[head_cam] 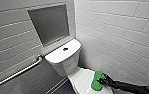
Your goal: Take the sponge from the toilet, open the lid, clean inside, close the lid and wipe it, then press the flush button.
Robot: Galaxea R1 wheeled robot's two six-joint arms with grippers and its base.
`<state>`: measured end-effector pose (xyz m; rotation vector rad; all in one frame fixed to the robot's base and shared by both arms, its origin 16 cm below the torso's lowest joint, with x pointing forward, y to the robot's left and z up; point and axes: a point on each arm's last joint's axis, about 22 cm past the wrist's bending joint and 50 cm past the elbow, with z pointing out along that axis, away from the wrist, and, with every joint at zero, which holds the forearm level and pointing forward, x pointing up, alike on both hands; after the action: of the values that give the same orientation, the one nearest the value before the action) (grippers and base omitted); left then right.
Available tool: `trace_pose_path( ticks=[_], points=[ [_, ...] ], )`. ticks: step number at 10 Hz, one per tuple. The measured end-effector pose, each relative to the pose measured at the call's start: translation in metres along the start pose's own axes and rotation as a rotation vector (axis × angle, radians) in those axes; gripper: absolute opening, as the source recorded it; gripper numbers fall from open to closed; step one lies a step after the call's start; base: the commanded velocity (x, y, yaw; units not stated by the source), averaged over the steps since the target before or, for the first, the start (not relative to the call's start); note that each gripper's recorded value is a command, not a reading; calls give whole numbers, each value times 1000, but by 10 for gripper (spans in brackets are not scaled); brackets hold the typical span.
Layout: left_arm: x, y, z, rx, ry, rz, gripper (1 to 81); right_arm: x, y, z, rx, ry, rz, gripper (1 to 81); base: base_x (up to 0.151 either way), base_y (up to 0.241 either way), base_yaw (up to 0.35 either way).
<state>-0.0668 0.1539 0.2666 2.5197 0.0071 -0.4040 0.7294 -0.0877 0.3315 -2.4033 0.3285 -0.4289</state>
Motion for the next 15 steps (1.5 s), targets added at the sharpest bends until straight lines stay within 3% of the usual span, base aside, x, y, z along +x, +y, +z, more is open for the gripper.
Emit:
trace_pose_path(
  ticks=[3,4,6,8,12,15],
  points=[
    [2,6,3,-8,2,1,811,-21,7,-26,45,-44,10,10,0,0,0],
    [2,7,3,-10,3,2,811,-24,19,-39,51,-38,19,10,0,0,0],
    [2,6,3,-9,3,2,811,-39,72,-72,13,-22,54,10,0,0,0],
    [2,6,3,-10,4,1,811,-57,92,-89,21,4,86,10,0,0,0],
    [3,7,3,-9,6,12,811,-97,134,-136,-7,-23,130,10,0,0,0],
    [8,11,5,-14,14,25,811,-119,148,-183,-25,-86,136,10,0,0,0]
  ],
)
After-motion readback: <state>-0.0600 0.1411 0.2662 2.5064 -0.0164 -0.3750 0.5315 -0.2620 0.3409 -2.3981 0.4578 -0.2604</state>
